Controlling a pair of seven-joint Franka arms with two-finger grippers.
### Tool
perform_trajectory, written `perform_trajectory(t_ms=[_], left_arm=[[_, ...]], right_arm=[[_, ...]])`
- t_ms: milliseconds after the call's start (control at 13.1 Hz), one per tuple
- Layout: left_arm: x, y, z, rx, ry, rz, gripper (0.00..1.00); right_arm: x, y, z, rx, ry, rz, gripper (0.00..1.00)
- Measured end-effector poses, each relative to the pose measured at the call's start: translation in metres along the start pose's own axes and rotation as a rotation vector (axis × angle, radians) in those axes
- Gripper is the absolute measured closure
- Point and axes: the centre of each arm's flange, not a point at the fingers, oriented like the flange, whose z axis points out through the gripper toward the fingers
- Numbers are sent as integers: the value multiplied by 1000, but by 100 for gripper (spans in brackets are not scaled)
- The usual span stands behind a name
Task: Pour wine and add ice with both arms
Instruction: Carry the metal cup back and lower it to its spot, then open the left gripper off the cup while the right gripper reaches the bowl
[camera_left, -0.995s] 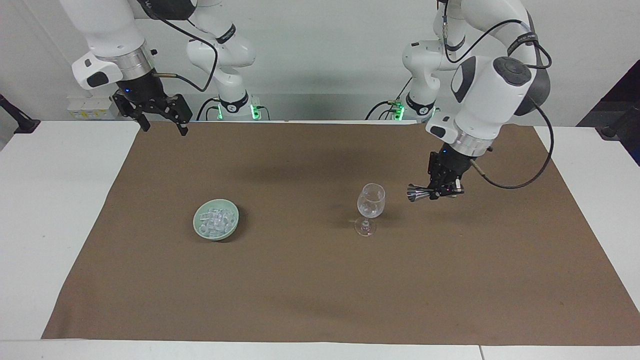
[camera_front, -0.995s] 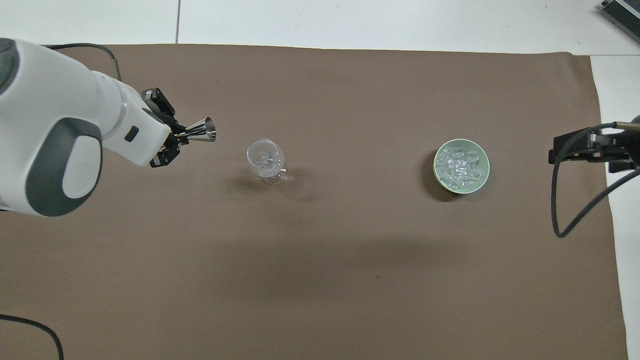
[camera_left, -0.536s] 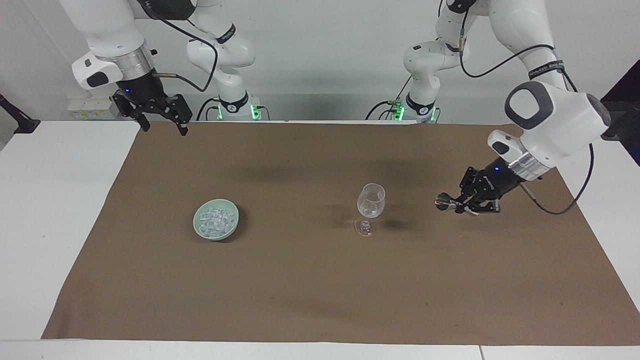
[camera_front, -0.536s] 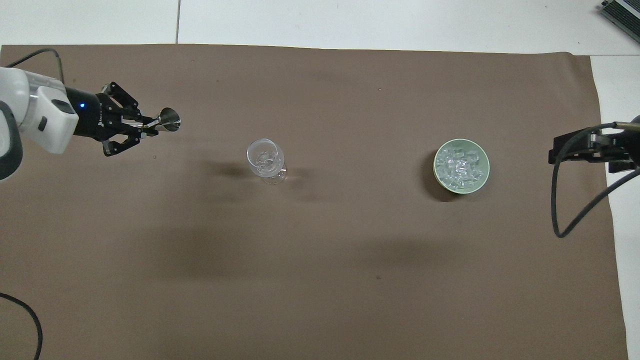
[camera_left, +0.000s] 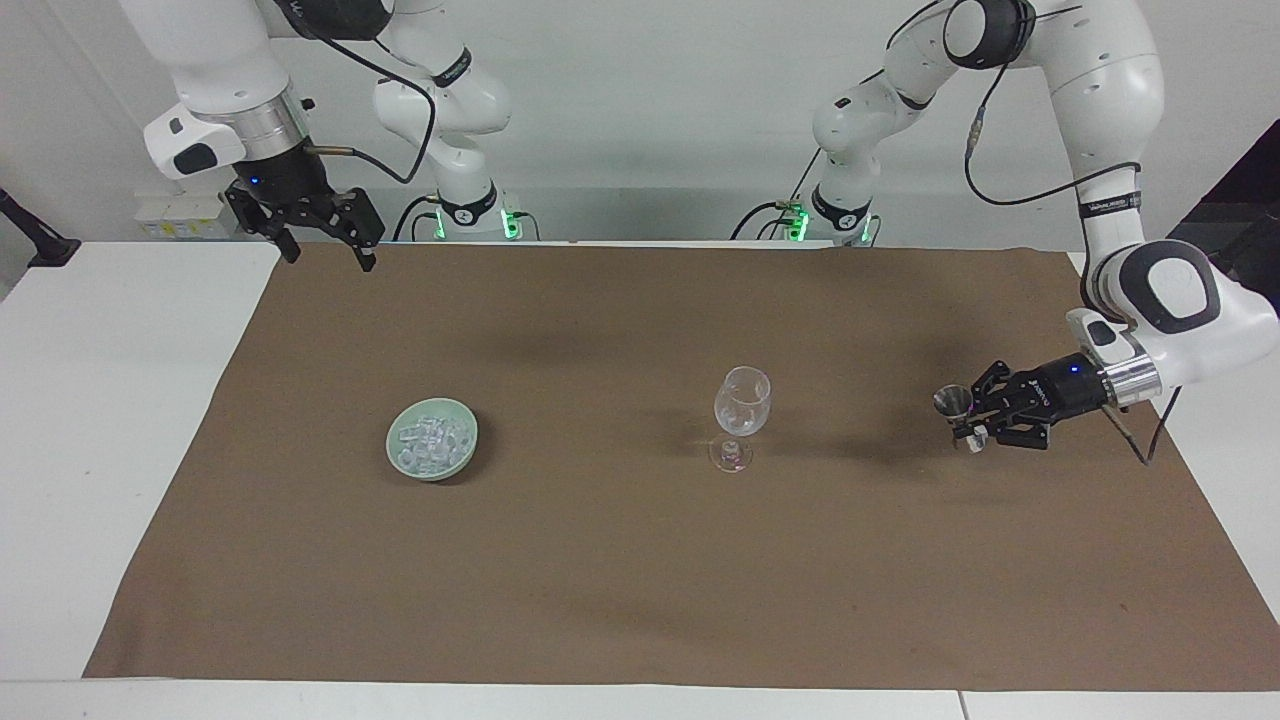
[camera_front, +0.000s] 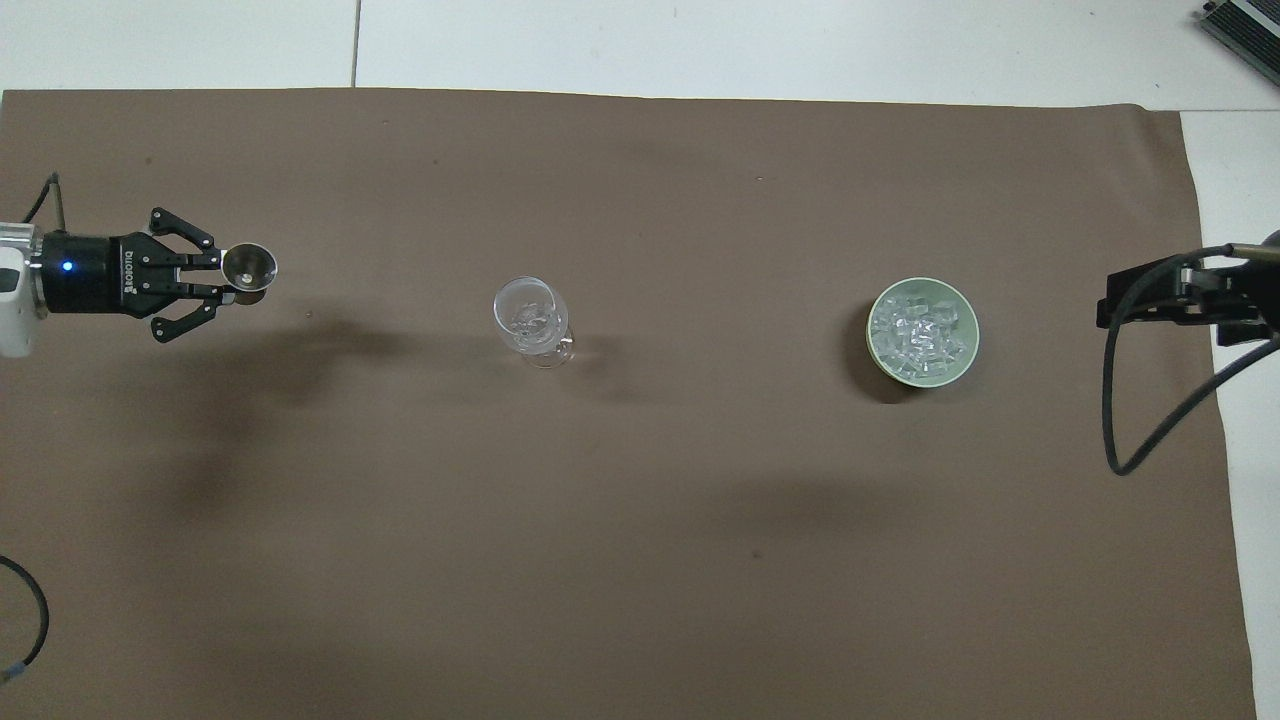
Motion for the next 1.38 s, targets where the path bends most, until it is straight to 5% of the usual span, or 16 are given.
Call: perform_trajectory(t_ms=[153, 459, 1072, 1378], left_arm=[[-40, 11, 9, 9, 171, 5, 79], [-101, 27, 31, 38, 336, -21, 79], [-126, 36, 31, 61, 389, -53, 79], [-141, 42, 30, 70, 398, -76, 79]], right_arm=[[0, 0, 0, 0, 0, 0, 0], [0, 0, 0, 0, 0, 0, 0], [-3, 4, 3, -6, -33, 7, 0], [3, 2, 3, 2, 12, 6, 0]])
